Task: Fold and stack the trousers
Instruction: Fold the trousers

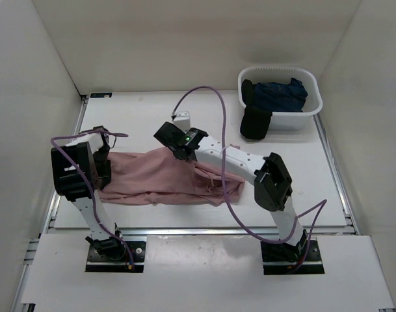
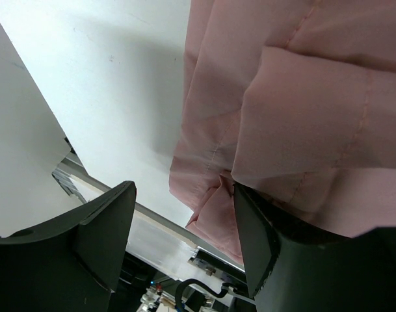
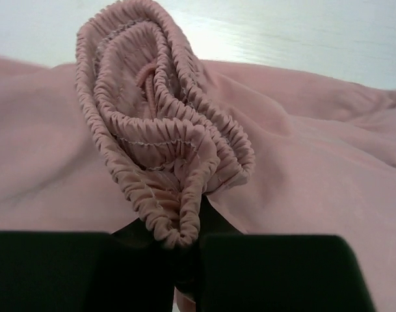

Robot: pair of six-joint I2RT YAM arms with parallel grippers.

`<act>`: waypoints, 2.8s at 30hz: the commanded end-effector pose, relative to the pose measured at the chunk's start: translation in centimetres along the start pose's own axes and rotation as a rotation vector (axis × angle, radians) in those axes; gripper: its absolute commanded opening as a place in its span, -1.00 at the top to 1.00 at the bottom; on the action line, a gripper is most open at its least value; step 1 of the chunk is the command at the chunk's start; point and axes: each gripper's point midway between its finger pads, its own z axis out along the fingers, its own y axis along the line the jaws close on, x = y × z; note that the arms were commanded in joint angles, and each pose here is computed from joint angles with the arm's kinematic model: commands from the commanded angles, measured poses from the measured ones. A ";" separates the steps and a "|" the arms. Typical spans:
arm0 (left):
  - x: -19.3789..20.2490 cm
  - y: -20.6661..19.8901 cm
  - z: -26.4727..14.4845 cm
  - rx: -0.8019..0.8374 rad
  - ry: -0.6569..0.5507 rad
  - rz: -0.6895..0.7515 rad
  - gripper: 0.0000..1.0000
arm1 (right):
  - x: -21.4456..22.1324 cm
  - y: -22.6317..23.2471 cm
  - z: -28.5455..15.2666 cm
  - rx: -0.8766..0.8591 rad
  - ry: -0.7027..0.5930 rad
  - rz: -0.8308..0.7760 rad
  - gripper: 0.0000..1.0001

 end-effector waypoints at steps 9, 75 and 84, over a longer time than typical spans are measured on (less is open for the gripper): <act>-1.8 -1.2 0.2 0.044 -0.071 -0.054 -0.52 | 0.2 8.9 -9.4 -0.398 -0.157 -0.528 -0.83; -5.0 0.8 -9.1 0.200 -0.275 -0.128 -1.00 | 4.4 -36.4 -11.4 0.174 0.146 0.446 1.00; -4.0 0.7 -7.9 0.172 -0.230 -0.114 -1.00 | -0.9 -21.7 -10.8 -0.095 0.331 0.047 1.00</act>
